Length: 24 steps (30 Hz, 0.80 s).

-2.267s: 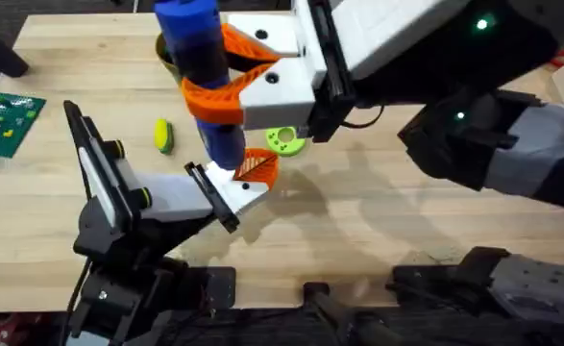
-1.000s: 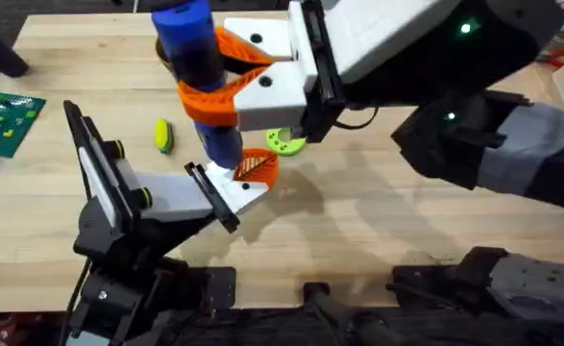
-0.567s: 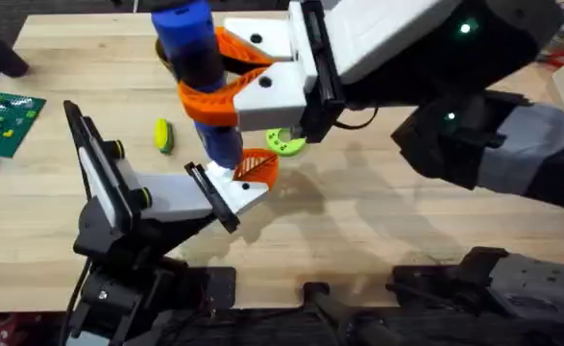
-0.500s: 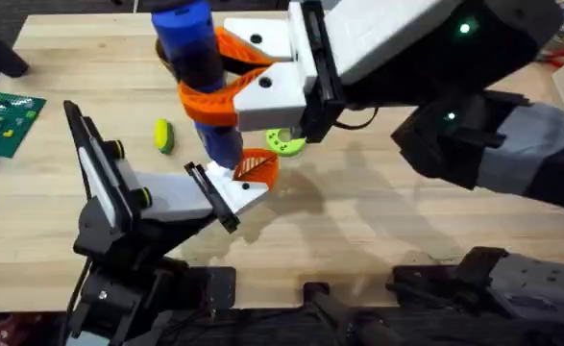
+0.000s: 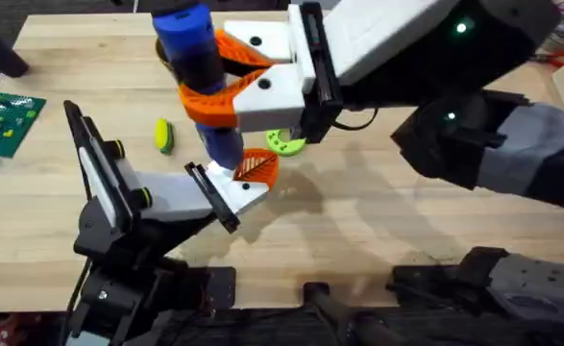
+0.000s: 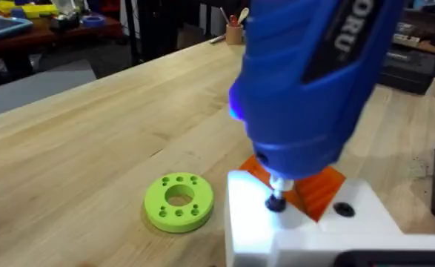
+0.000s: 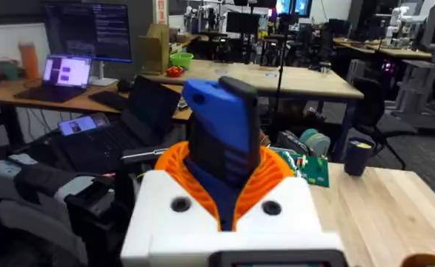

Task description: Pick up the gripper from the table and insert it into the empty holder that is missing its gripper. Then pick up a screw, insert it into the mounting hole, and use the screwdriver to tighten it. Finally, clean up the table by picking up the vegetable and placing it into the bucket.

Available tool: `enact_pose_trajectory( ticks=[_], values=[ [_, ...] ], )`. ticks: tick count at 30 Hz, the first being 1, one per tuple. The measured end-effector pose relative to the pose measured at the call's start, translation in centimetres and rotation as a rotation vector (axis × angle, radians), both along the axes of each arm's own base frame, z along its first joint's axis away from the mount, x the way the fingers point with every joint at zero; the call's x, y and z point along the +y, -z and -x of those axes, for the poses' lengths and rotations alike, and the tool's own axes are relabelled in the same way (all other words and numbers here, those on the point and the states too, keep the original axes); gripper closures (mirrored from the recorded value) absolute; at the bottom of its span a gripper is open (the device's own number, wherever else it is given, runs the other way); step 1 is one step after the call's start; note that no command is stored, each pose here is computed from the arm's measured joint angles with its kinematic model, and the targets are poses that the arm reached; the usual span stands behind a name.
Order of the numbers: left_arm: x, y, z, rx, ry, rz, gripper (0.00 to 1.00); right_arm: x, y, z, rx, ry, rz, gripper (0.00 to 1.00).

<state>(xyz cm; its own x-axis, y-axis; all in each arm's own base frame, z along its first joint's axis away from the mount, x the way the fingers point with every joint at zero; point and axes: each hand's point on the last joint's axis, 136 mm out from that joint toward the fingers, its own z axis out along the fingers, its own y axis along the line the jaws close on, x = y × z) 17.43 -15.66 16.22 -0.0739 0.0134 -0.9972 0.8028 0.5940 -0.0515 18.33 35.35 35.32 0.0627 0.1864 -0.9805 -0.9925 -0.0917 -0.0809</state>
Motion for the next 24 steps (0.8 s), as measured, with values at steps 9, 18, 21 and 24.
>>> enact_pose_trajectory(
  ticks=[9, 18, 21, 24],
  values=[
    [0.00, 0.00, 0.00, 0.000, 0.000, 0.000, 0.994, 0.08, 0.08, -0.13, 0.007, 0.003, 0.008, 0.931],
    [0.00, 0.00, 0.00, 0.000, 0.000, 0.000, 0.994, 0.08, 0.11, -0.13, 0.006, 0.004, 0.009, 0.931],
    [0.00, -0.01, 0.00, 0.000, 0.000, 0.000, 0.994, 0.06, 0.02, -0.11, 0.001, 0.003, 0.005, 0.931],
    [0.00, -0.02, 0.00, -0.001, 0.000, 0.000, 0.994, 0.05, -0.05, -0.08, -0.002, 0.003, 0.002, 0.931]
  ],
)
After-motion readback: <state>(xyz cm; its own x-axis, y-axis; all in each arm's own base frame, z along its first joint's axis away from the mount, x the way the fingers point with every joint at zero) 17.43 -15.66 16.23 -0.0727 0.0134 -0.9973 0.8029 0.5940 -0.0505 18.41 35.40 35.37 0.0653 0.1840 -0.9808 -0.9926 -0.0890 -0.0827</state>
